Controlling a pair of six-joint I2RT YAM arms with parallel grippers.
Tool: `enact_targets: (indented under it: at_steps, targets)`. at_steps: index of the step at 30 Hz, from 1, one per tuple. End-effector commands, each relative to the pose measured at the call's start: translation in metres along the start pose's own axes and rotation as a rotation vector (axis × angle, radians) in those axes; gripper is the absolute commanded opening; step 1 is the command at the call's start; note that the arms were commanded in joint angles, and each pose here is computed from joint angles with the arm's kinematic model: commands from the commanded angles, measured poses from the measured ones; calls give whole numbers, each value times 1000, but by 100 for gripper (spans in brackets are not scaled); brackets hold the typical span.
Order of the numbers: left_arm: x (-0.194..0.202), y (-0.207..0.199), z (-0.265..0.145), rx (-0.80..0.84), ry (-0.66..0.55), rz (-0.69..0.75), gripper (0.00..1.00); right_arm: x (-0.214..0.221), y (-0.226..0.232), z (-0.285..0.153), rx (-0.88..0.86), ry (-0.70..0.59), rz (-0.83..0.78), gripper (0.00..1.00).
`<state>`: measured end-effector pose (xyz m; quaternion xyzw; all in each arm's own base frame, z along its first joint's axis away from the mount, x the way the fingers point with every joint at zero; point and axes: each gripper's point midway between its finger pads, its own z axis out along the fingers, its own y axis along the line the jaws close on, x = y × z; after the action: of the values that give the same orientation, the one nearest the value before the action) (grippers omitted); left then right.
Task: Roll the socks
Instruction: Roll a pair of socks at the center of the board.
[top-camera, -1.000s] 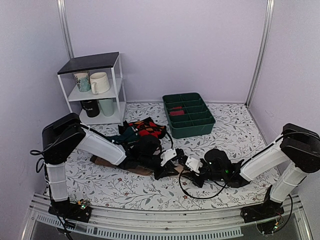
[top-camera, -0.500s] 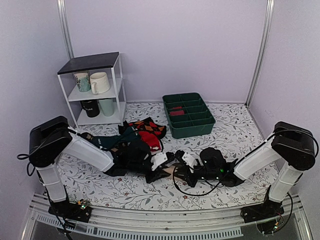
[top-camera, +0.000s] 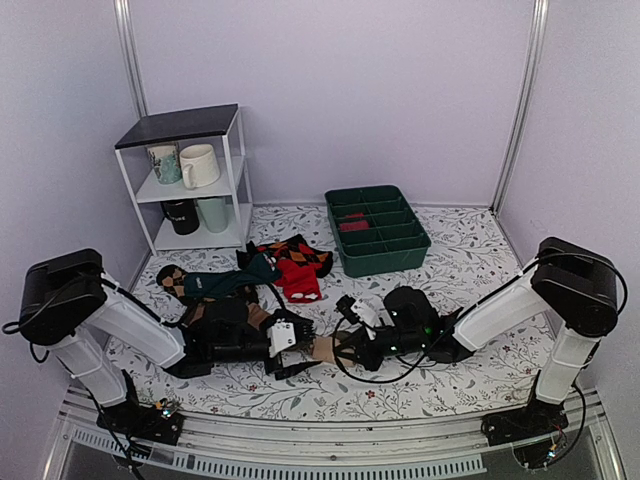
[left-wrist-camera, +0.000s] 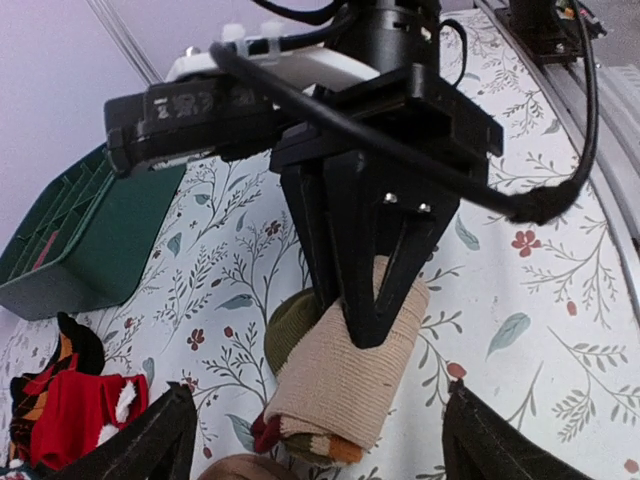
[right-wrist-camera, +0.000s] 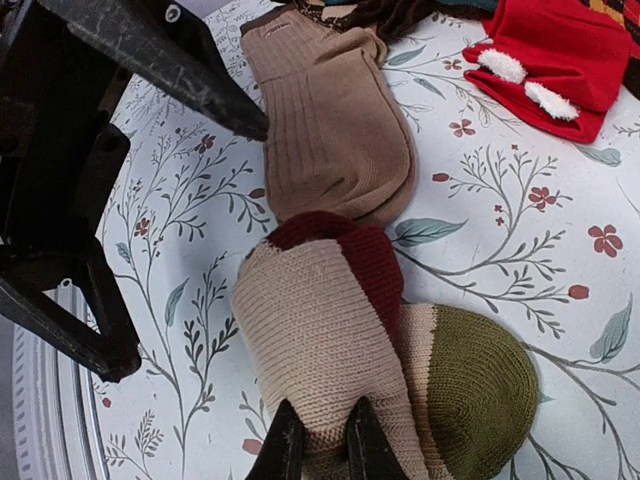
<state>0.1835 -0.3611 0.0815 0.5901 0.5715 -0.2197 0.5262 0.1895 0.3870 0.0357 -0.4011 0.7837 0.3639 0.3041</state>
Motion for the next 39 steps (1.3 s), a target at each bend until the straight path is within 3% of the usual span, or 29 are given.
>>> enact_targets:
  at_steps: [1, 19, 22, 30, 32, 34, 39]
  targets:
    - [2, -6, 4, 8, -14, 72, 86, 137, -15, -18, 54, 492, 205, 4]
    - [39, -21, 27, 61, 106, 58, 83, 140, -19, -16, 34, 503, 211, 4]
    - [40, -21, 29, 64, 108, 58, 79, 142, -19, -15, 31, 507, 213, 4]
    - [43, -29, 32, 105, 115, 22, 43, 145, -20, -15, 29, 516, 225, 4]
    - [45, -31, 35, 118, 125, 14, 28, 145, -20, -14, 28, 516, 228, 4]
    - [48, -32, 37, 125, 141, 6, 2, 145, -21, -14, 28, 515, 229, 4]
    - [53, -42, 39, 204, 222, -81, 0, 129, -22, -14, 35, 488, 215, 4]
